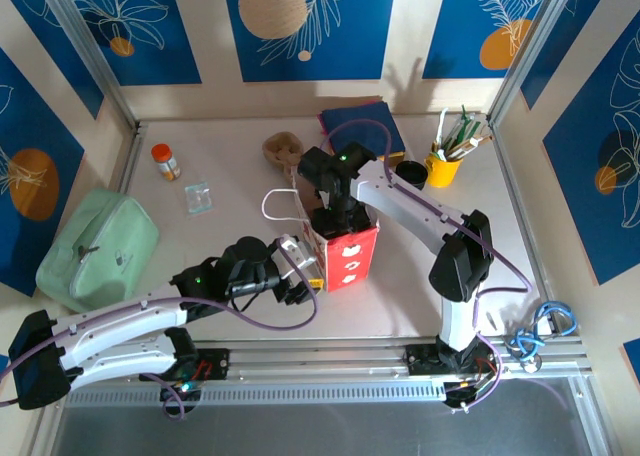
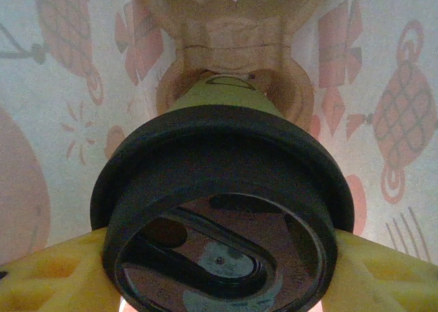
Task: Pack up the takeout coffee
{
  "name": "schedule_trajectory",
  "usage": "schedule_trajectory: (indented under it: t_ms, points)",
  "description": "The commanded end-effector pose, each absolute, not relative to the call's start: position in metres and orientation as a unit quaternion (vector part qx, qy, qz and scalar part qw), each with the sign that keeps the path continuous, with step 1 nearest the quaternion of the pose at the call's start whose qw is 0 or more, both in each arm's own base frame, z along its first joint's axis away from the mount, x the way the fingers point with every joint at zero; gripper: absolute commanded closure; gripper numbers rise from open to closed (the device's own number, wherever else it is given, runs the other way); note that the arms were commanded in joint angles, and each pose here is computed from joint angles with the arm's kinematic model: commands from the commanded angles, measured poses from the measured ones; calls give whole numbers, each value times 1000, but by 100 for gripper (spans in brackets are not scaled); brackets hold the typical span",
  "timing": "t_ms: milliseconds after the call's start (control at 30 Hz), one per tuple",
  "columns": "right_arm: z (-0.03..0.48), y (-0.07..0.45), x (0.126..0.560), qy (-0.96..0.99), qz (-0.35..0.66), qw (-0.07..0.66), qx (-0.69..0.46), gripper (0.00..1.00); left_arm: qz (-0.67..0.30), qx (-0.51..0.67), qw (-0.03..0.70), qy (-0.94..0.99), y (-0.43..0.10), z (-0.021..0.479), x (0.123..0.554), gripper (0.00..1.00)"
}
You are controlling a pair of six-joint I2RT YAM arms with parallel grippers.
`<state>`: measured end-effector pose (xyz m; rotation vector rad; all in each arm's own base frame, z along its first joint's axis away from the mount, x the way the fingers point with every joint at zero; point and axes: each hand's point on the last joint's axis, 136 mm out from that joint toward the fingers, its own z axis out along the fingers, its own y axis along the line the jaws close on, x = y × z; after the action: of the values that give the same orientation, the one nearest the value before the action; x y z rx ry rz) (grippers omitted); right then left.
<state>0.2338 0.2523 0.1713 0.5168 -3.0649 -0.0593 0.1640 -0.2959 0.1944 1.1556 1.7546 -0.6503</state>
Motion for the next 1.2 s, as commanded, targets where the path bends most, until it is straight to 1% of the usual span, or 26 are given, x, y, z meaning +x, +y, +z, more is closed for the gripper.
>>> schedule_trajectory:
  t_ms: [0,333,1167]
  points:
    - [168,251,234,-987,-16,27,160,39,-267,463,463,707,-295,200,163,18]
    - [157,252,232,-987,-17,41,158,39,-266,466,464,705,-296,201,163,18]
    - [147,251,232,-987,-23,48,152,39,-266,465,463,706,-298,201,164,18]
